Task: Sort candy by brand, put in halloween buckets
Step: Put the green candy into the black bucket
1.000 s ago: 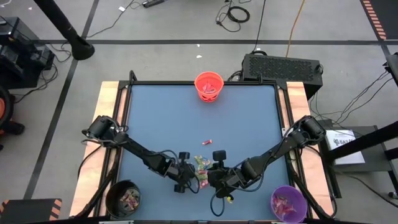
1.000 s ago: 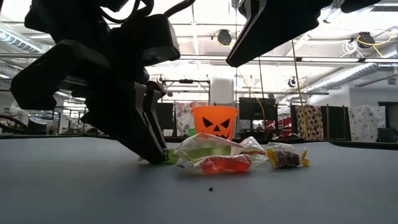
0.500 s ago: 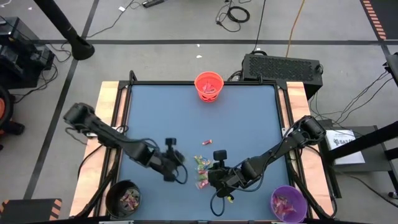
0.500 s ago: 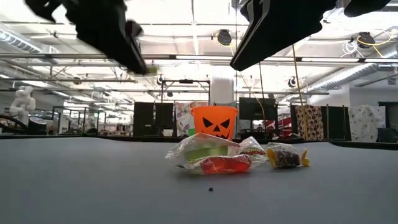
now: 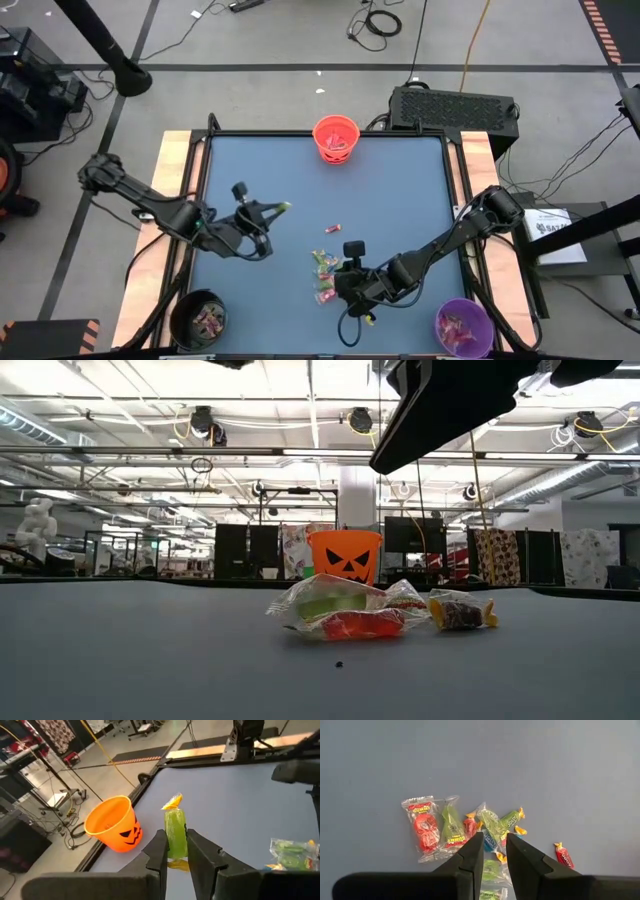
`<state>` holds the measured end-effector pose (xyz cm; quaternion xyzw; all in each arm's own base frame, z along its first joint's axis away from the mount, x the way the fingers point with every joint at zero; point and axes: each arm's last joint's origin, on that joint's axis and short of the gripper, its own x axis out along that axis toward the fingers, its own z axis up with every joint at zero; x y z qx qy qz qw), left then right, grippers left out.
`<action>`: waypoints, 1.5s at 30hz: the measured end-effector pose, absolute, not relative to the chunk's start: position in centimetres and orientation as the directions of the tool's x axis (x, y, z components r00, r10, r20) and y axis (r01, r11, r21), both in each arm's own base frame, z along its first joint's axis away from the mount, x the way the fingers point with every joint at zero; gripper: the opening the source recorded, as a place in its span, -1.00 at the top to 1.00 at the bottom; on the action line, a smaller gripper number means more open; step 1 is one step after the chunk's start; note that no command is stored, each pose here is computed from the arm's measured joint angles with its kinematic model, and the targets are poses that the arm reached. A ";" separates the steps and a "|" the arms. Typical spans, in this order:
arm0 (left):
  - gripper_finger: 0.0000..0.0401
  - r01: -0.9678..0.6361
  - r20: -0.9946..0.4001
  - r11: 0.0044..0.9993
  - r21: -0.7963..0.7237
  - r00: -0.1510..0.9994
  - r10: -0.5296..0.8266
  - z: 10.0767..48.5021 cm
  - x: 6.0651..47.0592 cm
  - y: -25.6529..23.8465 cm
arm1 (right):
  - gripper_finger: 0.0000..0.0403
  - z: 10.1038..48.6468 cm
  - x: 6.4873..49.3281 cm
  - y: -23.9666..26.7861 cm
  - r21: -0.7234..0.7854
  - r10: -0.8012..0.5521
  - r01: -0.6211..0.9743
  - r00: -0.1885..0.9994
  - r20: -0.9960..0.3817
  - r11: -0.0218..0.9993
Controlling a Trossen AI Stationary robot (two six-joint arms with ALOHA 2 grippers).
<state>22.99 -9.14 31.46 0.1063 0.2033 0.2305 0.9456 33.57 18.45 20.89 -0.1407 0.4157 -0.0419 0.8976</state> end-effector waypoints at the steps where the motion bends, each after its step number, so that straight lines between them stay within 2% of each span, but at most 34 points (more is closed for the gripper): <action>1: 0.70 -0.398 -0.331 0.870 0.292 0.811 0.482 31.6 22.9 -9.1 | 0.63 20.9 33.6 18.5 -0.284 -0.192 -0.038 0.650 -0.735 0.958; 10: 0.69 -0.396 -0.320 0.849 0.350 0.801 0.506 31.7 22.7 -8.9 | 0.63 21.1 33.8 18.6 -0.261 -0.176 -0.024 0.676 -0.715 0.965; 15: 0.68 -0.375 -0.287 0.772 0.514 0.773 0.566 31.8 22.6 -8.8 | 0.63 21.1 33.9 18.6 -0.262 -0.175 -0.026 0.678 -0.714 0.965; 22: 0.68 -0.422 -0.166 0.552 0.720 0.667 0.726 32.0 22.2 -8.8 | 0.63 21.1 33.9 18.6 -0.260 -0.175 -0.024 0.678 -0.714 0.965; 27: 0.68 -0.442 -0.164 0.568 0.694 0.671 0.723 32.0 22.1 -8.9 | 0.63 21.1 33.8 18.7 -0.250 -0.173 -0.016 0.679 -0.714 0.968; 33: 0.68 -0.364 -0.253 0.745 0.559 0.781 0.571 31.8 22.2 -10.0 | 0.63 21.1 33.8 18.7 -0.245 -0.173 -0.011 0.679 -0.714 0.970; 36: 0.68 -0.274 -0.306 0.820 0.503 0.830 0.466 31.7 21.9 -10.6 | 0.63 21.1 33.7 18.8 -0.240 -0.170 -0.010 0.679 -0.714 0.971; 39: 0.68 -0.128 -0.385 0.903 0.411 0.873 0.299 31.6 21.4 -11.5 | 0.63 21.1 33.6 19.1 -0.241 -0.166 -0.016 0.680 -0.714 0.970; 42: 0.68 0.044 -0.485 0.939 0.342 0.864 0.136 31.2 20.4 -12.3 | 0.63 21.1 33.5 19.2 -0.245 -0.163 -0.025 0.679 -0.716 0.969; 45: 0.68 0.173 -0.597 0.947 0.269 0.802 0.023 30.7 18.8 -12.6 | 0.63 21.0 33.4 19.2 -0.256 -0.170 -0.032 0.666 -0.726 0.966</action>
